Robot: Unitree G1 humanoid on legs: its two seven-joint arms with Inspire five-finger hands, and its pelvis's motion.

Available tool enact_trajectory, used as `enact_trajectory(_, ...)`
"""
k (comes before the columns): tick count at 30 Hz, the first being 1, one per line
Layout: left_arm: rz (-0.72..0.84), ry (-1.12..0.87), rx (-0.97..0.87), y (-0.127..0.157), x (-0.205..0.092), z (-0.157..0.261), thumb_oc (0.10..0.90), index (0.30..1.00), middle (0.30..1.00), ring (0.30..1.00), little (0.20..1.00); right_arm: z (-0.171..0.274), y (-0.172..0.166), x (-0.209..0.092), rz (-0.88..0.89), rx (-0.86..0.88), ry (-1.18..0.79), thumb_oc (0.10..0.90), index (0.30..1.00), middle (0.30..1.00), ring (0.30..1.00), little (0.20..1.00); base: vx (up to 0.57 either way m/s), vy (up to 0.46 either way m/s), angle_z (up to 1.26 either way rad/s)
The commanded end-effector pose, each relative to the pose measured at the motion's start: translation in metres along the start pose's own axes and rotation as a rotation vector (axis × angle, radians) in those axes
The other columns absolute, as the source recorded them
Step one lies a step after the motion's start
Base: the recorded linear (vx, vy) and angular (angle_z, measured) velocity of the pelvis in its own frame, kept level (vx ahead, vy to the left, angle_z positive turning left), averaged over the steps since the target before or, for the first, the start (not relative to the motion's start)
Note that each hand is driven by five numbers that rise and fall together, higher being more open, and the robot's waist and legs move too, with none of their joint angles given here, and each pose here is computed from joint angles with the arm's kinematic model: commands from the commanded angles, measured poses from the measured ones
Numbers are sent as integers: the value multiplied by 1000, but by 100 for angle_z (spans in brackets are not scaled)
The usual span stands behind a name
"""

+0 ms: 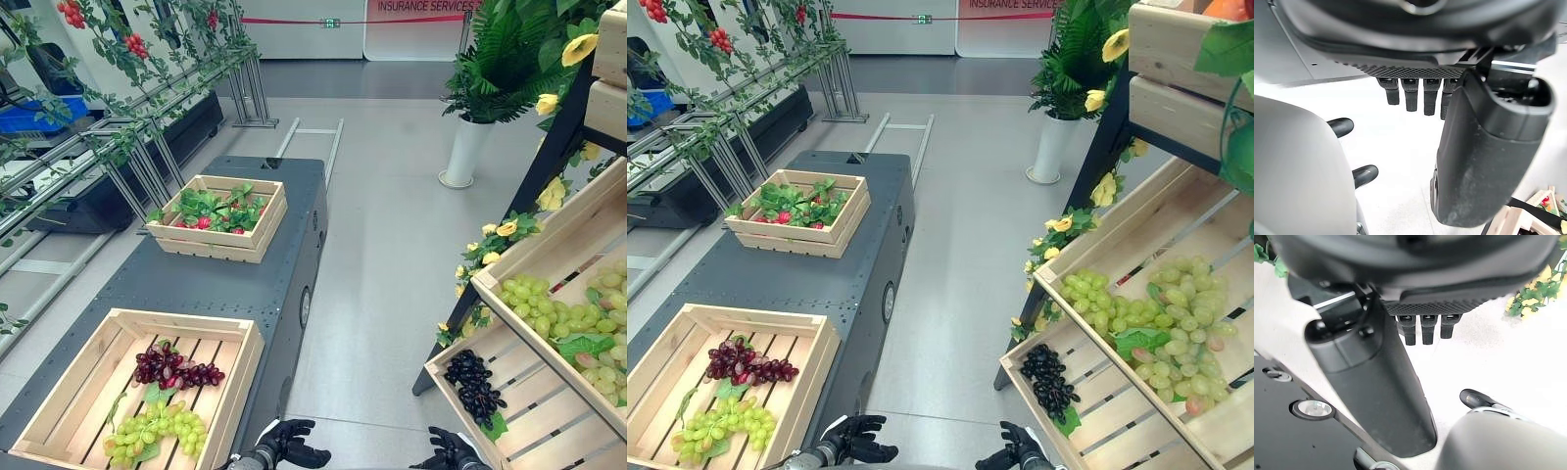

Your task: Pick up the fruits from the basket on one side to the basket on the other side

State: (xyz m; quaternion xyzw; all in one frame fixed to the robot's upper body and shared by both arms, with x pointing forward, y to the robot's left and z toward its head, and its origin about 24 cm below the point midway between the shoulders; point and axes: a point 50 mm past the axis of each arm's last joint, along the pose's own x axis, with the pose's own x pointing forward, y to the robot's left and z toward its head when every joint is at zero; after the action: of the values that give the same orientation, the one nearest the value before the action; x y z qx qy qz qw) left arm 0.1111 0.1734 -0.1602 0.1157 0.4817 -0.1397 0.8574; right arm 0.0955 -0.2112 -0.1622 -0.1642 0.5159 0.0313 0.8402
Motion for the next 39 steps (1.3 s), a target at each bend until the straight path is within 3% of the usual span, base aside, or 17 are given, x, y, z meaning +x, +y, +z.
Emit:
enact_trajectory(1, -31, -57, 32, -9, 3, 11, 800, 900, 900, 900, 900, 25, 10, 4, 6, -53, -98, 800, 900, 900, 900, 900, 0, 0, 0)
enact_trajectory(20, 22, 222, 76, -7, -1, -22, 800, 900, 900, 900, 900, 26, 20, 4, 44, -36, -94, 800, 900, 900, 900, 900, 0, 0, 0)
enact_trajectory(27, -6, 6, 121, -1, 5, 10, 800, 900, 900, 900, 900, 29, 20, 5, 43, -31, -94, 800, 900, 900, 900, 900, 0, 0, 0)
enact_trajectory(30, -43, -228, 132, 2, 4, 43, 800, 900, 900, 900, 900, 29, 15, 6, 24, -25, -86, 800, 900, 900, 900, 900, 0, 0, 0)
enact_trajectory(32, -19, -358, 32, 9, 2, 62, 800, 900, 900, 900, 900, 30, 13, 6, 21, -34, -89, 800, 900, 900, 900, 900, 6, 17, 0)
enact_trajectory(35, 64, -539, -79, 26, -6, 92, 800, 900, 900, 900, 900, 29, 6, 5, 13, -36, -88, 800, 900, 900, 900, 900, 10, 38, 3)
enact_trajectory(39, 351, -836, -278, 76, -37, 132, 800, 900, 900, 900, 900, 26, -5, 4, -6, -29, -88, 800, 900, 900, 900, 900, -14, 35, 14)
